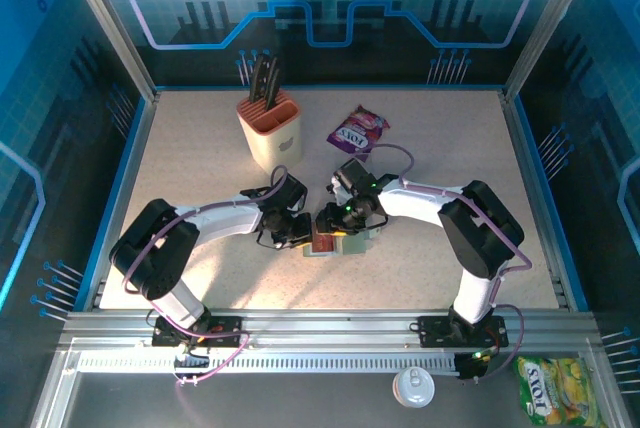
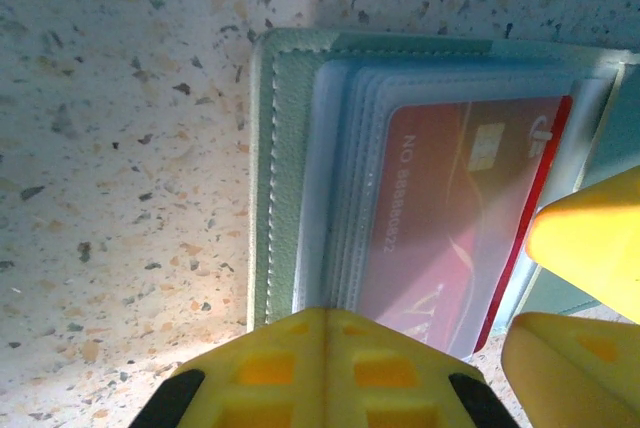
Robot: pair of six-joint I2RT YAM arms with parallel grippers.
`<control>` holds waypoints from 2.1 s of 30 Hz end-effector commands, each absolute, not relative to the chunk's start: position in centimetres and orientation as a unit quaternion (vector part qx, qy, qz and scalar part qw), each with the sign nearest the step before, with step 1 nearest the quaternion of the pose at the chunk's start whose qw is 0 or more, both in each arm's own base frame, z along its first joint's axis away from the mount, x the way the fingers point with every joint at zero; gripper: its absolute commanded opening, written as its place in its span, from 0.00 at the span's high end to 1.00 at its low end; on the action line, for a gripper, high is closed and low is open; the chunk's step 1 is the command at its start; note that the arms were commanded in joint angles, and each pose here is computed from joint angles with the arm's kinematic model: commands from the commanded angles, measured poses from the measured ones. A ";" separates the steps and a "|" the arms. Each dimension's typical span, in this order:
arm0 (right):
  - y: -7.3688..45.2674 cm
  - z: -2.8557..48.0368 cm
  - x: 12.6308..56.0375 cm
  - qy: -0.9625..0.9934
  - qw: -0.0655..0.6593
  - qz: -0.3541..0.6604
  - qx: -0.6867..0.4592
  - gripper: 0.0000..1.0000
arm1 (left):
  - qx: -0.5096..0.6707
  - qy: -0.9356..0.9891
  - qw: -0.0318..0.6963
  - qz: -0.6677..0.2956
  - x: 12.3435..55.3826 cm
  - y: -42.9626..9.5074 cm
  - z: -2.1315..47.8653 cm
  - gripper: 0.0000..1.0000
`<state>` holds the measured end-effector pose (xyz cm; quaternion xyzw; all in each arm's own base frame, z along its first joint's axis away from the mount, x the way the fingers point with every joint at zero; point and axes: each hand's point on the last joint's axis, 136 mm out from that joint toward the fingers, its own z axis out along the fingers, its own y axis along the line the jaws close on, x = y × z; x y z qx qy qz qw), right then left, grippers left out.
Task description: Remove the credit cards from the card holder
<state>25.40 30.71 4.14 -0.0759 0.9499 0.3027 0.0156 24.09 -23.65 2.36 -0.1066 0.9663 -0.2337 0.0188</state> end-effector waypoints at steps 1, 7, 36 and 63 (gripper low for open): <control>30.8 3.6 24.7 0.949 -0.001 0.307 -0.072 0.58 | -0.102 0.972 0.008 -0.211 23.5 -22.9 1.6 0.94; 30.8 3.3 24.6 0.949 -0.003 0.307 -0.069 0.63 | -0.102 0.972 0.009 -0.212 23.5 -22.9 1.7 0.94; 28.8 4.5 25.1 0.962 0.031 0.261 -0.072 0.59 | -0.092 0.971 0.039 -0.217 24.5 -22.8 3.7 0.94; 30.2 3.7 24.4 0.948 0.007 0.311 -0.065 0.58 | -0.084 0.974 0.017 -0.208 24.0 -23.0 1.7 0.95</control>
